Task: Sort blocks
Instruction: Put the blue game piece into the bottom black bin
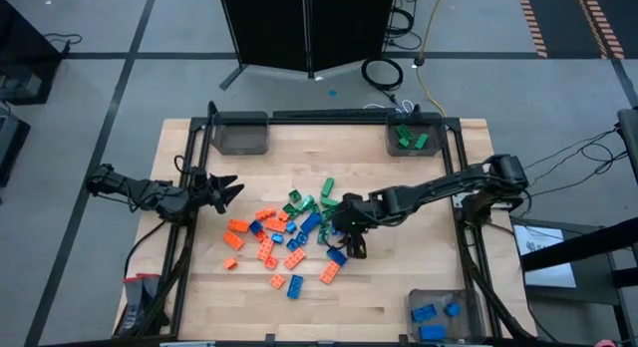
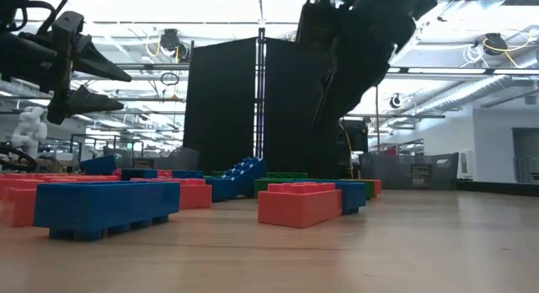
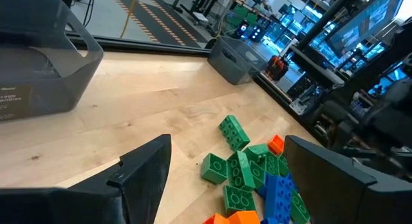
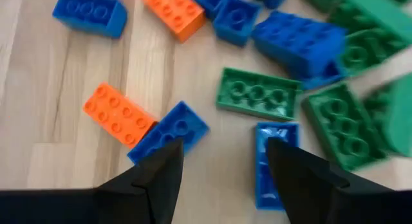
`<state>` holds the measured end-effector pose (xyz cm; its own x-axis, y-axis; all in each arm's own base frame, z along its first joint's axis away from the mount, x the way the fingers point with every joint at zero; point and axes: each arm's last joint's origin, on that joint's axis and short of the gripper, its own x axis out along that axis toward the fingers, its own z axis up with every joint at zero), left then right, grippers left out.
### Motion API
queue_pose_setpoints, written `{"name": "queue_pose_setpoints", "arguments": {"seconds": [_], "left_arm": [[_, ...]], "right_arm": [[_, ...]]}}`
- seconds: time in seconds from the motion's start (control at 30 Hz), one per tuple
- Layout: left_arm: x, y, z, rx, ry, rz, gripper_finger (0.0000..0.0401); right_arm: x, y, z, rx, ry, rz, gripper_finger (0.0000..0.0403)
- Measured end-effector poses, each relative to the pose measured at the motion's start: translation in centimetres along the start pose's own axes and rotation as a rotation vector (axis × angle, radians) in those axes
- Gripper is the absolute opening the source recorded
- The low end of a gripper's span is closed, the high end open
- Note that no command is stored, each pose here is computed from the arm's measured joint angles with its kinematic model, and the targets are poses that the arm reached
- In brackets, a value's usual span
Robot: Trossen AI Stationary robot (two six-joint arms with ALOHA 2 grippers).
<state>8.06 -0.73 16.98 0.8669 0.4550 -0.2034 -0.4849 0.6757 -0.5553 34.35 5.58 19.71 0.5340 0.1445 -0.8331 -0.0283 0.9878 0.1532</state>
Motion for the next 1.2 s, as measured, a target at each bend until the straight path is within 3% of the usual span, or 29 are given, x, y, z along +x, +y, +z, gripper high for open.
{"name": "queue_pose_setpoints", "arguments": {"seconds": [0.27,0.5,1.2], "left_arm": [[0.0,0.0,0.0,0.001,0.0,0.0,0.0303],[0.0,0.0,0.0,0.024,0.0,0.001,0.0303],[0.0,0.0,0.0,0.031,0.001,0.002,0.0303]], "right_arm": [[2.3,-0.5,-0.4,-0.024,0.036,-0.016,0.0217],[2.2,-1.4,-0.2,-0.03,0.017,-0.079,0.0217],[3.6,-2.5,-0.8,-0.025,0.077,-0.102,0.0217]]}}
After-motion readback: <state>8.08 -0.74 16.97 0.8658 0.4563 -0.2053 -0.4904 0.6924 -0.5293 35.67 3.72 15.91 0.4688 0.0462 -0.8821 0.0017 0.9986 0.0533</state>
